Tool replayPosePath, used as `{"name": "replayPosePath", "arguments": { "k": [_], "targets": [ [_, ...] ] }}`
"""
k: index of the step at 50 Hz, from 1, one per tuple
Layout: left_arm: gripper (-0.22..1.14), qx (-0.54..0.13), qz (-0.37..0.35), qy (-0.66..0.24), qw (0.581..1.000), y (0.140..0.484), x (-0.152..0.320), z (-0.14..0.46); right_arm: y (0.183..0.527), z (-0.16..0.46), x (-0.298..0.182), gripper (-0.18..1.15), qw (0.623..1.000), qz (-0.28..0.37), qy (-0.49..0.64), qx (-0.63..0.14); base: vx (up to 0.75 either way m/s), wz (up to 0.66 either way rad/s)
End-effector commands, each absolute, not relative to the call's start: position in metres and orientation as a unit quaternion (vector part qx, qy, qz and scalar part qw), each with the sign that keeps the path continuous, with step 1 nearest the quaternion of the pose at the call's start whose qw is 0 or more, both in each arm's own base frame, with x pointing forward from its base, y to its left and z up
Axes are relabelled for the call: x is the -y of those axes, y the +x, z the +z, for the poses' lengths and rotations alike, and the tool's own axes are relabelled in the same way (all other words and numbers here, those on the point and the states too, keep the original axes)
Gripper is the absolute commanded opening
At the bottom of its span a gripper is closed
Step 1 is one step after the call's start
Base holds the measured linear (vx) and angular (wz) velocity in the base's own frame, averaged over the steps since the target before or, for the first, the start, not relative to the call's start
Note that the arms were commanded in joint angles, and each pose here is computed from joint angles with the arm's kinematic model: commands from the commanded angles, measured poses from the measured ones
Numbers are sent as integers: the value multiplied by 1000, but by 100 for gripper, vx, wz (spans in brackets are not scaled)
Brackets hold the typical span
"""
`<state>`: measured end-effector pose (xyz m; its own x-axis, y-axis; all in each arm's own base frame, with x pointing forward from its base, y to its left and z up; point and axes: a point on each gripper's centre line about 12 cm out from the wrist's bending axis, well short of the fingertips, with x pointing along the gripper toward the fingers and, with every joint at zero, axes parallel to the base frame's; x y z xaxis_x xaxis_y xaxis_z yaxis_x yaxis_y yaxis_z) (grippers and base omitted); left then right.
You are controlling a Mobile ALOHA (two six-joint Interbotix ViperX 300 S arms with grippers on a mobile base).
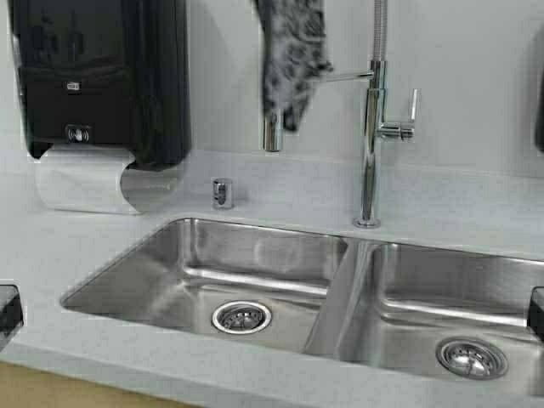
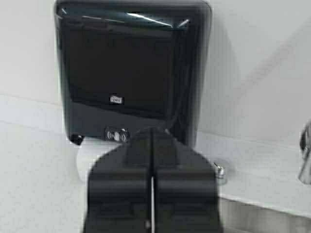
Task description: Get the cloth and wipe up the spill under the wine glass
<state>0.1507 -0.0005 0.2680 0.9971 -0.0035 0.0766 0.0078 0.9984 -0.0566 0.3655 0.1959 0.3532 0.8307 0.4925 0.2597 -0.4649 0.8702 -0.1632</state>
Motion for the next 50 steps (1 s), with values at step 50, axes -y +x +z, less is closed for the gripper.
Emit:
{"name": "replayPosePath", "arguments": {
  "k": [50],
  "targets": [
    [2,42,-2,-46,998,151,0,276,249,432,-192,6,937,325,20,123,-11,10]
  ]
}}
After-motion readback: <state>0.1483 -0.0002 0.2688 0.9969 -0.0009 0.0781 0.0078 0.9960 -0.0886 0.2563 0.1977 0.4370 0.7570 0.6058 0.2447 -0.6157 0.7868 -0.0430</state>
